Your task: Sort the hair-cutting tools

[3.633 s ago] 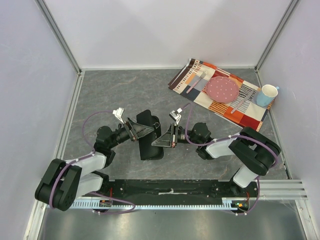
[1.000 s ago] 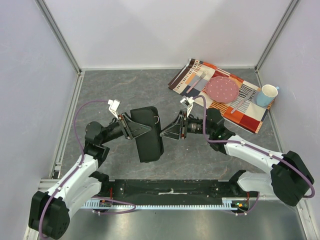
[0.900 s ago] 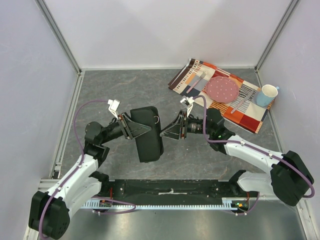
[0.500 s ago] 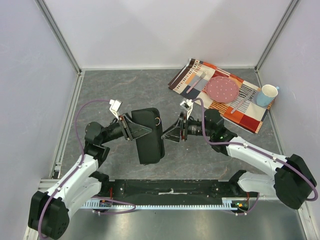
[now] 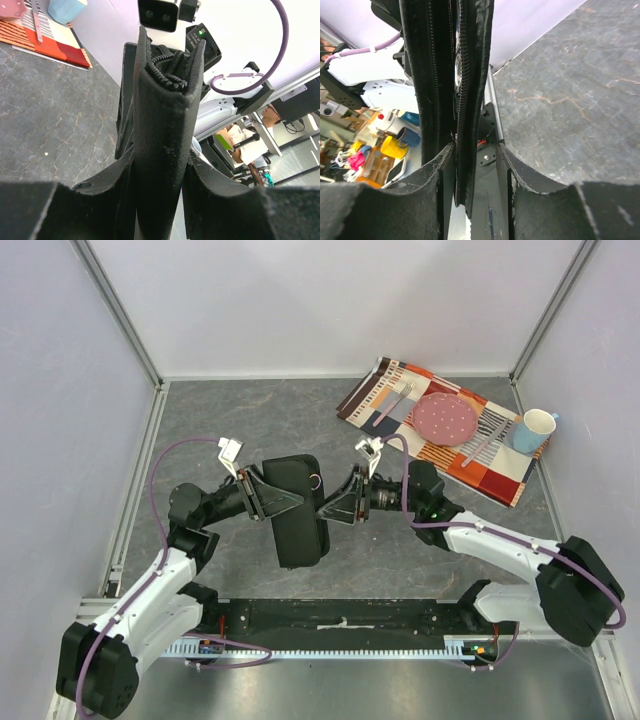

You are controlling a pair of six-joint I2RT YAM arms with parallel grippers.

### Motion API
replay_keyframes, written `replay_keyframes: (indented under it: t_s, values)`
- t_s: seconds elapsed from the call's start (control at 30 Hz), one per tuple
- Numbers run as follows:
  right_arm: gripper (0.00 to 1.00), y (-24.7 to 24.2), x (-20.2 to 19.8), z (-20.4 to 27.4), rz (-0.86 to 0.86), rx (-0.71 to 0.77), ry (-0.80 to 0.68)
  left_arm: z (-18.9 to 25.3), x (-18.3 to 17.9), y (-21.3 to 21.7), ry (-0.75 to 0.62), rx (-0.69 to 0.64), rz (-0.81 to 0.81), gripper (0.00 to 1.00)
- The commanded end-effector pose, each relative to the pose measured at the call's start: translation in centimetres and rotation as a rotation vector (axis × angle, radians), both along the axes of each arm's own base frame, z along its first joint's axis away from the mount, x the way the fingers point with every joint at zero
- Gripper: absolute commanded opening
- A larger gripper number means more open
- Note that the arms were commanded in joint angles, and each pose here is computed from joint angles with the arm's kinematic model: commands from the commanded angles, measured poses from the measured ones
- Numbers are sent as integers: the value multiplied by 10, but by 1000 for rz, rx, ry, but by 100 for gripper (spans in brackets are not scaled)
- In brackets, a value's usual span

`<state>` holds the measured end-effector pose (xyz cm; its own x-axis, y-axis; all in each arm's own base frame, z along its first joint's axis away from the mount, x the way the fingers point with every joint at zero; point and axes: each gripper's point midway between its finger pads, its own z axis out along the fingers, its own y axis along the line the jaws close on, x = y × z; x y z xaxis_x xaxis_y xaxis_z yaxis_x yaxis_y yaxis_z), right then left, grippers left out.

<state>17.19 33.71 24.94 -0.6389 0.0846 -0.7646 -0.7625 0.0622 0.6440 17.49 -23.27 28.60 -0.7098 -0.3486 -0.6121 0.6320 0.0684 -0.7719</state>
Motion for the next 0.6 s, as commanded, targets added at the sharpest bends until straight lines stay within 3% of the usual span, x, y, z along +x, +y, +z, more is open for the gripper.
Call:
replay_keyframes:
  t_s: [0.0, 0.13, 0.3, 0.33, 0.4, 0.47, 0.57]
  values:
    - [40, 13, -16, 18, 77, 89, -25, 34, -7, 1, -89, -58, -21, 37]
    - [1, 21, -19, 13, 86, 80, -21, 36, -7, 1, -91, -61, -22, 38]
    - [0, 27, -18, 19, 71, 66, -56, 36, -7, 1, -76, -54, -19, 43]
    - [0, 29, -18, 16, 71, 49, -62, 35, -8, 0, -79, -48, -26, 53]
    - [0, 32, -18, 19, 75, 49, -73, 35, -10, -1, -85, -45, -41, 60]
    - [0, 35, -18, 21, 86, 52, -75, 35, -14, -3, -94, -45, -60, 77]
    - [0, 40, -18, 21, 97, 55, -71, 39, -19, -5, -117, -45, -82, 85]
